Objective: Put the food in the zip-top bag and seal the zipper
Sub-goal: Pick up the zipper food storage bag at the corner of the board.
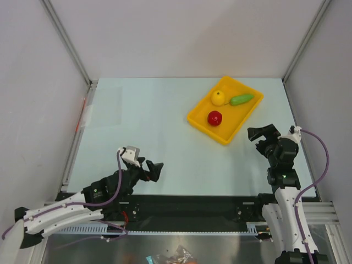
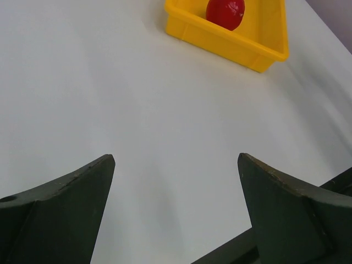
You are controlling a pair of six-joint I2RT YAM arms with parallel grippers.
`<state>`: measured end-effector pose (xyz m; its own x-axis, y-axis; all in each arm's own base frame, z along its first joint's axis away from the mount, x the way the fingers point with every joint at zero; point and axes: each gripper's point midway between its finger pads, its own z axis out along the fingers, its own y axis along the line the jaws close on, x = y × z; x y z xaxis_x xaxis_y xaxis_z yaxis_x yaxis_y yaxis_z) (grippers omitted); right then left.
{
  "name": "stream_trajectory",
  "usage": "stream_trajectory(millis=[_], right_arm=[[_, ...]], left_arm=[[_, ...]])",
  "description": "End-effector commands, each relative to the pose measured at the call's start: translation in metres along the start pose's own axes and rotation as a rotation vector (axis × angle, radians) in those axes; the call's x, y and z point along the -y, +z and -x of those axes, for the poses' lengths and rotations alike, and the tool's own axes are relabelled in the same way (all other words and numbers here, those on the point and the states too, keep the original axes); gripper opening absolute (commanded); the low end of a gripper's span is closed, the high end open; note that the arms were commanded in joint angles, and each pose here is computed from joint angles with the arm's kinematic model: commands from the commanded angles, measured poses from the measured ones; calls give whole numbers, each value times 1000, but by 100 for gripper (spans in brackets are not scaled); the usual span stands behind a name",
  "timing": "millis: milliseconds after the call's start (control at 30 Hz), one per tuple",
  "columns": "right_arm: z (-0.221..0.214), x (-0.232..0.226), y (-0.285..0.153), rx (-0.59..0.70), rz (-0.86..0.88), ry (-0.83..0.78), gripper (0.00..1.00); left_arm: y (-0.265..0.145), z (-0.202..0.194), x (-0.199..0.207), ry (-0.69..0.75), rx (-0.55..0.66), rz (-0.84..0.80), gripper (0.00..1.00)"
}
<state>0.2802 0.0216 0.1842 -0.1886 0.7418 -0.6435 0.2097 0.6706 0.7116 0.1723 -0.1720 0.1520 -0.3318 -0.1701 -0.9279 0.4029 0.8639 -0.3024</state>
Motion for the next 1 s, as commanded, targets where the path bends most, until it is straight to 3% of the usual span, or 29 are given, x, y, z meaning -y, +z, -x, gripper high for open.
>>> stream_trajectory(millis=[0,233,467,800,833,867,933,967], right_arm=[[7,-3,0,36,21,-15,100],[-2,-8,2,-6,61,-31,100],[-11,-19,3,-46,144,-35,100],[-20,-23,6,-74,186,-9,100],[-21,-23,6,-79,190,-10,100],[-20,-24,6,-78,196,-11,100],[-21,-24,5,-80,200,-13,100],[-20,-26,4,-77,206,-14,100]], left_arm=[[2,22,-5,-20,59,58,100],[6,25,-19,-33,43,199,100],[25,35,-51,-32,-83,427,100],[66,105,-138,-132,-140,781,100],[78,96,-149,-118,-196,819,100],[86,114,-152,-119,-181,831,100],[93,99,-180,-59,-302,950,100],[104,113,-182,-50,-298,963,100]])
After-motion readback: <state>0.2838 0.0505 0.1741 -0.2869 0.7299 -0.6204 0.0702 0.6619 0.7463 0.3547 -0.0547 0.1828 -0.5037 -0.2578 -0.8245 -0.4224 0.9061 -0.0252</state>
